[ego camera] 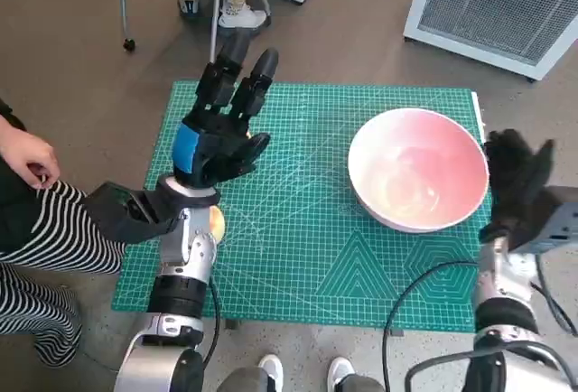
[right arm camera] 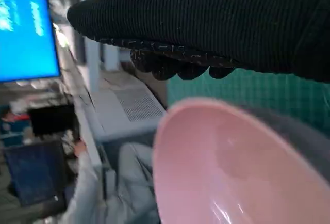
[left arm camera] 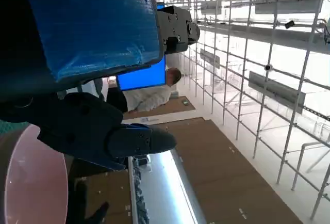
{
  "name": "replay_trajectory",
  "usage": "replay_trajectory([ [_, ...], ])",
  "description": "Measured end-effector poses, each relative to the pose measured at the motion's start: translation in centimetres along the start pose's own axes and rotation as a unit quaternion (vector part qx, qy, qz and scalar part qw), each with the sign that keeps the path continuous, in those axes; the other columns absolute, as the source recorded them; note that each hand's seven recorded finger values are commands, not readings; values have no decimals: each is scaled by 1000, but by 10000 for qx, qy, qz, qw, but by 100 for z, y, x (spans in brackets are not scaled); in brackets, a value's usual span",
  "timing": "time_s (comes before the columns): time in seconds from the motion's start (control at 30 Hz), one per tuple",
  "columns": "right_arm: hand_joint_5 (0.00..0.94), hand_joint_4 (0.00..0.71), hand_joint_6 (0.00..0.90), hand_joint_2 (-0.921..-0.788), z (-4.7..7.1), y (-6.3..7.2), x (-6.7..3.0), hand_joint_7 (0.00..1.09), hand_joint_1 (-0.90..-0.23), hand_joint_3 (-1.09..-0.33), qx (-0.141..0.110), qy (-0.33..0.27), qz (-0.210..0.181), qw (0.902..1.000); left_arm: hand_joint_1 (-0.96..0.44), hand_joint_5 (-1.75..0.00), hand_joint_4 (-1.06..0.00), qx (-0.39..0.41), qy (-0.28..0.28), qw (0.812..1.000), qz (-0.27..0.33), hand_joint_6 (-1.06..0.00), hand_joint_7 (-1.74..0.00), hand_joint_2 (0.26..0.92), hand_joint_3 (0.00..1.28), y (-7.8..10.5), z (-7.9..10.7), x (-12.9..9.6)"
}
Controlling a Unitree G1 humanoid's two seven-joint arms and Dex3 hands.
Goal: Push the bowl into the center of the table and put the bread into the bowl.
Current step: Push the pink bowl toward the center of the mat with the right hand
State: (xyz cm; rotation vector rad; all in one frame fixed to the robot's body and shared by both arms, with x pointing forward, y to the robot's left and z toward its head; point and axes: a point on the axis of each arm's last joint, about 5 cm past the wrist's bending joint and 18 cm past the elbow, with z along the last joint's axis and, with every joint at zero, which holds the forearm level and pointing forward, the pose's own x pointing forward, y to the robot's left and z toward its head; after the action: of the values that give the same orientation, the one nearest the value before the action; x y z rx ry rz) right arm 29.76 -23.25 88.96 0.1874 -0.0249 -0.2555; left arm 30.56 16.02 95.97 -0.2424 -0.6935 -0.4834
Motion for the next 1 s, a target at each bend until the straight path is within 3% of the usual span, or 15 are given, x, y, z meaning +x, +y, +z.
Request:
replay_trajectory([
  [0.67,0,61,88,-921,-49,487,31,220,-585,-930,745,164,822,9937,-510,-9,-118,54,7,10000,73,-13,-201,921,355,43,22,-37],
  [1.0,0,54,87,-921,-65,644,25,199,-572,-949,835,298,1034,9907,-514,-10,-125,105,24,9998,146,-19,-208,921,347,61,51,-88],
])
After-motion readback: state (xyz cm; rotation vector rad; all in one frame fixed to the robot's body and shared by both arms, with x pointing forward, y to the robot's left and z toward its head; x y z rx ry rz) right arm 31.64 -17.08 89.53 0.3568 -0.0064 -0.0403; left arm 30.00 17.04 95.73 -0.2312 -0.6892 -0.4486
